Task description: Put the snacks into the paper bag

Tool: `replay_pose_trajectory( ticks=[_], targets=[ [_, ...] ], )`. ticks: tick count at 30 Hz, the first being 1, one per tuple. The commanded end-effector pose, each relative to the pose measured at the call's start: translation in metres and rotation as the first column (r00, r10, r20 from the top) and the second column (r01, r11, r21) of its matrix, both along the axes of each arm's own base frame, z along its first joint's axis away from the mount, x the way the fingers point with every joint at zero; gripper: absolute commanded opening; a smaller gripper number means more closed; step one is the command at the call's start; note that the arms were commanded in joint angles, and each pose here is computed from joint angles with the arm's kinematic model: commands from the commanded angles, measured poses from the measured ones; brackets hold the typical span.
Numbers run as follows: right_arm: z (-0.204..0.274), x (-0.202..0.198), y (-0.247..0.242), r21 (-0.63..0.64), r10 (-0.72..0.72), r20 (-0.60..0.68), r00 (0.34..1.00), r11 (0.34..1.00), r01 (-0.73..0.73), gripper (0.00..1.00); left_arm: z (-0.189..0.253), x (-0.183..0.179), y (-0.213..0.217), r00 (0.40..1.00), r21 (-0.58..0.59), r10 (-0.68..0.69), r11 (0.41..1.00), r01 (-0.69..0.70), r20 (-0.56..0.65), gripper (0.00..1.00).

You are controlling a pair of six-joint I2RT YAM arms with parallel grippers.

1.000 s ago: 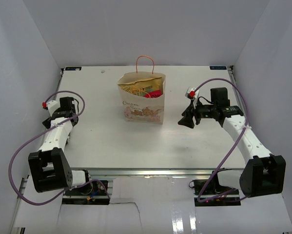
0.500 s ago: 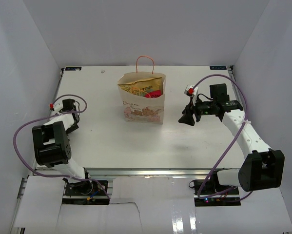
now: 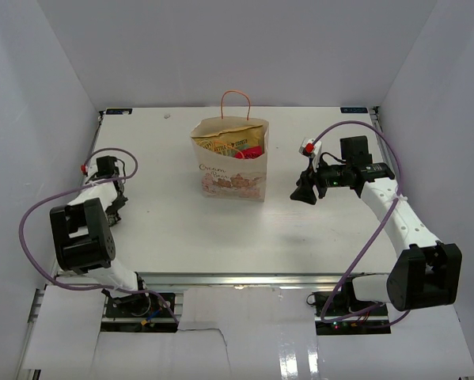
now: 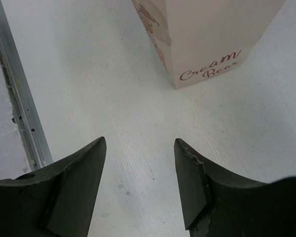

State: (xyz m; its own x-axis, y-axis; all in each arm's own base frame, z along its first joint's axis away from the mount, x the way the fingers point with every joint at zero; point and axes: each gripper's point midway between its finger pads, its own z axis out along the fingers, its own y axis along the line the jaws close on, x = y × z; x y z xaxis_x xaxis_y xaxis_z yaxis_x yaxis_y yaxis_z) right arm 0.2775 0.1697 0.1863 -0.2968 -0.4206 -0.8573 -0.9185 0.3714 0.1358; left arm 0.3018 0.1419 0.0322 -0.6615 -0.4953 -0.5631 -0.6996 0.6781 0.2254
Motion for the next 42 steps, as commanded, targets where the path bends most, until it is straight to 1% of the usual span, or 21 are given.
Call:
replay_pose_trajectory(
  ticks=[1,3,4,5,6,7,10,12,13,16,17,18,20,23,24,26,30,35,38,41,42],
  targets=[
    [0.012,0.002,0.000,0.009,0.004,0.039,0.999,1.000,-0.004,0.63,0.021,0.031,-0.046,0.982,-0.234,-0.067,0.966,0.108,0.176,0.07],
    [0.012,0.002,0.000,0.011,0.005,0.037,0.999,1.000,-0.006,0.63,0.041,0.049,-0.065,0.956,-0.309,-0.099,0.933,0.187,0.277,0.03],
    [0.012,0.002,0.000,0.014,0.007,0.038,0.999,1.000,-0.008,0.63,0.064,0.064,-0.077,0.914,-0.327,-0.141,0.904,0.276,0.381,0.02],
    [0.013,0.002,0.001,0.015,0.007,0.038,0.999,1.000,-0.007,0.63,0.083,0.074,-0.109,0.849,-0.397,-0.212,0.811,0.429,0.484,0.01],
    [0.014,0.002,0.001,0.015,0.007,0.040,0.999,1.000,-0.007,0.63,0.100,0.078,-0.125,0.790,-0.402,-0.244,0.755,0.519,0.562,0.01],
    [0.015,0.002,0.001,0.016,0.007,0.044,0.999,1.000,-0.007,0.63,0.145,0.088,-0.152,0.630,-0.334,-0.299,0.646,0.687,0.717,0.01],
    [0.016,0.002,0.000,0.016,0.007,0.050,0.999,1.000,-0.008,0.63,0.211,0.097,-0.186,0.412,-0.210,-0.320,0.513,0.832,0.853,0.00],
    [0.016,0.000,0.000,0.018,0.007,0.049,0.999,1.000,-0.008,0.63,0.240,0.097,-0.215,0.309,-0.155,-0.342,0.410,0.899,0.888,0.00],
    [0.016,0.000,0.001,0.018,0.009,0.051,0.999,1.000,-0.010,0.63,0.270,0.102,-0.224,0.220,-0.073,-0.361,0.380,0.922,0.906,0.00],
    [0.015,-0.002,0.001,0.021,0.010,0.051,0.999,1.000,-0.011,0.63,0.316,0.102,-0.265,0.037,0.079,-0.426,0.250,0.965,0.904,0.00],
    [0.015,-0.003,0.001,0.021,0.010,0.051,0.999,1.000,-0.011,0.63,0.322,0.104,-0.269,0.006,0.110,-0.443,0.234,0.966,0.896,0.00],
    [0.015,-0.003,0.000,0.021,0.009,0.054,0.998,1.000,-0.010,0.63,0.330,0.097,-0.294,-0.054,0.146,-0.458,0.169,0.975,0.887,0.00],
    [0.016,-0.004,0.000,0.019,0.008,0.060,0.998,1.000,-0.009,0.63,0.354,0.095,-0.304,-0.158,0.250,-0.495,0.126,0.960,0.855,0.00],
    [0.014,-0.006,-0.001,0.016,0.008,0.064,0.998,1.000,-0.009,0.63,0.365,0.086,-0.324,-0.260,0.316,-0.517,0.023,0.948,0.816,0.00],
    [0.014,-0.006,-0.001,0.018,0.008,0.065,0.998,1.000,-0.009,0.63,0.364,0.083,-0.337,-0.289,0.319,-0.509,-0.030,0.947,0.810,0.00],
    [0.014,-0.007,-0.001,0.022,0.008,0.066,0.998,1.000,-0.010,0.63,0.366,0.080,-0.351,-0.332,0.339,-0.506,-0.082,0.937,0.796,0.01],
    [0.017,-0.006,0.000,0.025,0.008,0.071,0.997,1.000,-0.009,0.63,0.362,0.076,-0.389,-0.358,0.296,-0.485,-0.203,0.933,0.798,0.05],
    [0.018,-0.006,-0.002,0.018,0.002,0.084,0.996,1.000,-0.004,0.63,0.342,0.084,-0.411,-0.337,0.244,-0.507,-0.242,0.939,0.794,0.12],
    [0.018,-0.007,-0.002,0.019,0.001,0.081,0.997,1.000,-0.003,0.63,0.336,0.084,-0.418,-0.331,0.233,-0.517,-0.247,0.941,0.789,0.22],
    [0.020,-0.007,-0.003,0.016,-0.001,0.089,0.996,1.000,0.000,0.63,0.335,0.083,-0.421,-0.320,0.225,-0.522,-0.239,0.945,0.790,0.39],
    [0.021,-0.006,-0.004,0.014,-0.006,0.096,0.995,1.000,0.004,0.63,0.337,0.084,-0.420,-0.312,0.223,-0.526,-0.226,0.948,0.791,0.52]
  ],
)
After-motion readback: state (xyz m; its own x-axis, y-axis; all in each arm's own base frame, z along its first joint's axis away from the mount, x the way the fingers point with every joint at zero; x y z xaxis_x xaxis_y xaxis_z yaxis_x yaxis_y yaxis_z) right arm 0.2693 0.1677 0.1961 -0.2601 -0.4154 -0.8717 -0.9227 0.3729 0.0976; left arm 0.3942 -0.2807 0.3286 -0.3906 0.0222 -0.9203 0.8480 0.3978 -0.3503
